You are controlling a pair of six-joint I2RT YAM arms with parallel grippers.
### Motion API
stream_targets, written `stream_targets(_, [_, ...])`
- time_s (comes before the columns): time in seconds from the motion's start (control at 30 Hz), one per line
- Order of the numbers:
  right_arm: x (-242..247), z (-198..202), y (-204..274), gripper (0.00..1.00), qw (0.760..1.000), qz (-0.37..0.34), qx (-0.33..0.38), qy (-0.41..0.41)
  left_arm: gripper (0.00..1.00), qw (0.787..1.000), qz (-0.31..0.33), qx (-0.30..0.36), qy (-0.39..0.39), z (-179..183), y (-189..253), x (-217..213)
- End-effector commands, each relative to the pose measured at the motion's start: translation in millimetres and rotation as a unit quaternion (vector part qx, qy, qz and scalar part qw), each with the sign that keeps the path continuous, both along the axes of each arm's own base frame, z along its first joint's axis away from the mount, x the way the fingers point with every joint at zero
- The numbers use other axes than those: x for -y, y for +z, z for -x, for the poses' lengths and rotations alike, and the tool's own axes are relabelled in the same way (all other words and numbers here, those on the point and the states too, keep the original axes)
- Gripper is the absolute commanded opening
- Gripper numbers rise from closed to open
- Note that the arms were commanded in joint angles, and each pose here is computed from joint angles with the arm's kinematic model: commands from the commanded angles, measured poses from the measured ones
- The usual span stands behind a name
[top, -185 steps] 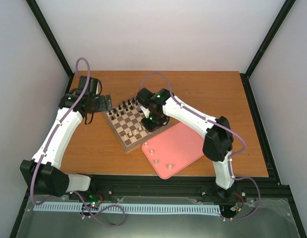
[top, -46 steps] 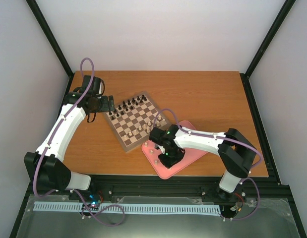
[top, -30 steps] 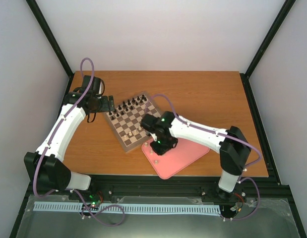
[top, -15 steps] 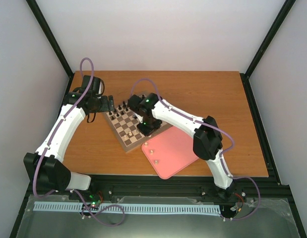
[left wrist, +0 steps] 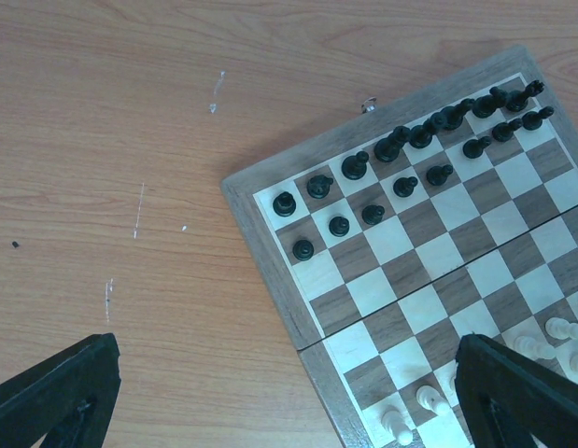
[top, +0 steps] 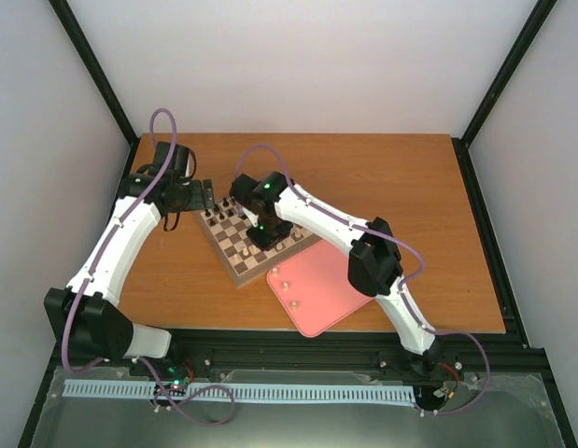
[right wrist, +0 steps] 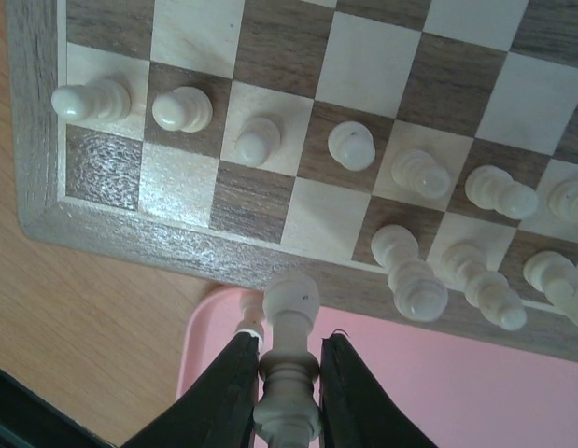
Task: Set up the chess pieces on the board
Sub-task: Place the chess piece on the chessboard.
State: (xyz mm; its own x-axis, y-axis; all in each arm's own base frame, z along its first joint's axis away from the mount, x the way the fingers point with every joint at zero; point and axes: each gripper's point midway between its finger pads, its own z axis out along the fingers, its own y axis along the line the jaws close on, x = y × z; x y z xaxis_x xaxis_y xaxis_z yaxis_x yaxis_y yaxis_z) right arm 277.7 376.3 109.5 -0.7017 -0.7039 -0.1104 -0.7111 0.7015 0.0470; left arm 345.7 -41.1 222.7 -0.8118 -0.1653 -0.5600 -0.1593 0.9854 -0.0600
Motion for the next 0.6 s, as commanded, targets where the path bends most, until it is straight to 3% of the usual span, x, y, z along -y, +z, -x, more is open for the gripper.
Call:
stream_targets(0.0, [-9.2,-4.2,-2.4,0.19,1.0,-0.007,0.002,0.0,1.0,1.0,0.001,0.024,0.005,-0.3,15.2,-3.7])
stream_targets(0.57, [-9.5,-16.0,-24.8,0.2,1.0,0.019,0.017,-0.003,1.0,1.0,-0.002,0.025,0.006,0.7,14.3,-4.7])
